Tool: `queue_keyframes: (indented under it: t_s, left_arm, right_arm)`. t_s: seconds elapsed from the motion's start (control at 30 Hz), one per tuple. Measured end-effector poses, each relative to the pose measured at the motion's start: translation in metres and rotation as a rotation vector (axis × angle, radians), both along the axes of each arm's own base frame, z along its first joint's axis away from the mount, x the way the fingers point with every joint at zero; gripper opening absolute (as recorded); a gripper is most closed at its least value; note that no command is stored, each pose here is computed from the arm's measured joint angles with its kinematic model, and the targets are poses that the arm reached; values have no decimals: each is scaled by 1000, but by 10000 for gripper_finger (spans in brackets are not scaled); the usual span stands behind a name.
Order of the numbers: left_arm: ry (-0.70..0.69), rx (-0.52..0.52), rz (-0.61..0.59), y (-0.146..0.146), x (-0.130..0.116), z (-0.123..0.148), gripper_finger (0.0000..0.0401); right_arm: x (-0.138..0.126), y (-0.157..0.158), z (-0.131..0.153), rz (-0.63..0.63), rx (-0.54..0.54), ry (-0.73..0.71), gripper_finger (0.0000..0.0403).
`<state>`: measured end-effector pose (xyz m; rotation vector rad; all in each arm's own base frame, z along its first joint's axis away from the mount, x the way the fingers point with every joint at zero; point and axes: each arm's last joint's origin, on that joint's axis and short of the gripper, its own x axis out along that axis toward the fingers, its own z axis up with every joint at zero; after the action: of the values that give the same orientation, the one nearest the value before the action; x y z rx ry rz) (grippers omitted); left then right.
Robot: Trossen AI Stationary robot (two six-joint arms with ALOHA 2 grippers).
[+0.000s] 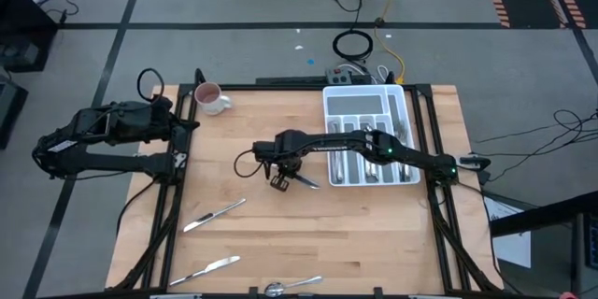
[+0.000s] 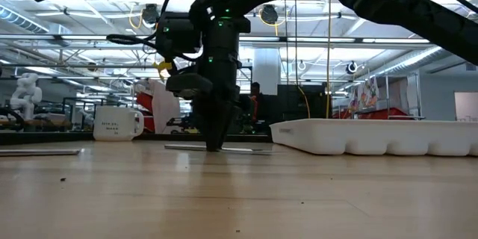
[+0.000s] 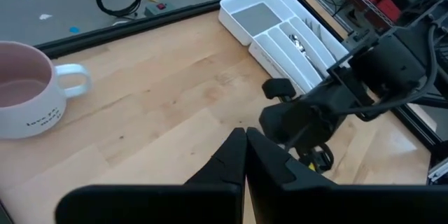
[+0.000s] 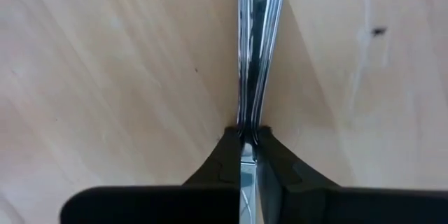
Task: Sort silverware
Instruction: Put the top knife in the left section of the silverware tray
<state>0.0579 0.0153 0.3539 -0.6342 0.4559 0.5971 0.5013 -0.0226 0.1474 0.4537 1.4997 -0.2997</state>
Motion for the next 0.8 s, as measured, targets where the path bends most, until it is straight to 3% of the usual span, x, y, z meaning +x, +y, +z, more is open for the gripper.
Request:
queue_keyframes:
  t_s: [0.5,0.7,0.8]
  left_arm:
    - [2,12,15,1,0,0,11]
    - [9,29,10,1,0,0,11]
    - [9,29,11,1,0,0,11]
  right_arm:
    - [-5,1,38,-98,5,-75,0]
    - [-12,-8,72,-150,-7,-141,0]
    - [-23,-18,95,-191,-66,-158,0]
